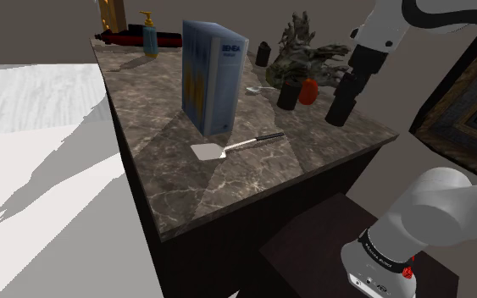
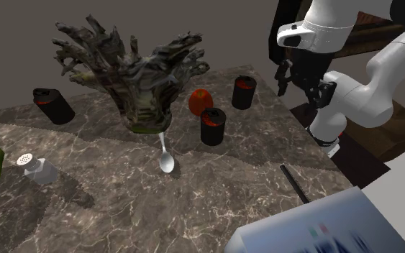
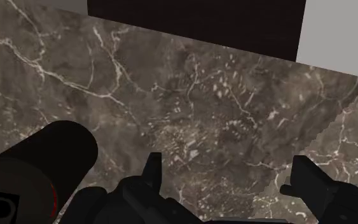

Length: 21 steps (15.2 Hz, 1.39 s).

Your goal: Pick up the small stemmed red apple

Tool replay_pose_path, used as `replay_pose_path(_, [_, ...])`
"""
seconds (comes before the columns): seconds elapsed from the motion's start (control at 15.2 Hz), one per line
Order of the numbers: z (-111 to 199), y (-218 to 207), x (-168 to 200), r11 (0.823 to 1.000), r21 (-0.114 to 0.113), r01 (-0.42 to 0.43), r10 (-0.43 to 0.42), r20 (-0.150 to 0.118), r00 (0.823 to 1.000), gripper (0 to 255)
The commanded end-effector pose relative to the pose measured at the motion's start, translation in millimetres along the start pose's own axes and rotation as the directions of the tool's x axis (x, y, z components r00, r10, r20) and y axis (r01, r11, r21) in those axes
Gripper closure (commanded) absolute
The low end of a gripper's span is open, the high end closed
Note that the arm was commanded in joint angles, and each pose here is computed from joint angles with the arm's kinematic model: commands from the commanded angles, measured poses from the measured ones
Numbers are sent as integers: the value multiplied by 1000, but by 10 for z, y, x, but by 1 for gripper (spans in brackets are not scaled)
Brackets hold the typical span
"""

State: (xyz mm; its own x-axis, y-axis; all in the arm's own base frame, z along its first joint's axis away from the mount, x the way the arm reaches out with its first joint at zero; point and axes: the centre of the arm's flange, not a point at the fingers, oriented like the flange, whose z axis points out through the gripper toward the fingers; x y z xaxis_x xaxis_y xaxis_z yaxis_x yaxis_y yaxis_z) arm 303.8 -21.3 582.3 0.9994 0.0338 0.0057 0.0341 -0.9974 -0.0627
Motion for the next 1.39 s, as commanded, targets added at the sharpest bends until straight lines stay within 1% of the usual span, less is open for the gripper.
replay_pose_path(0.0, [0,0,0,1000,0,0,0,0,1000,0])
replay_pose_path(1.32, [-202,1838,1856,998,-15,-54,54,12,998,0])
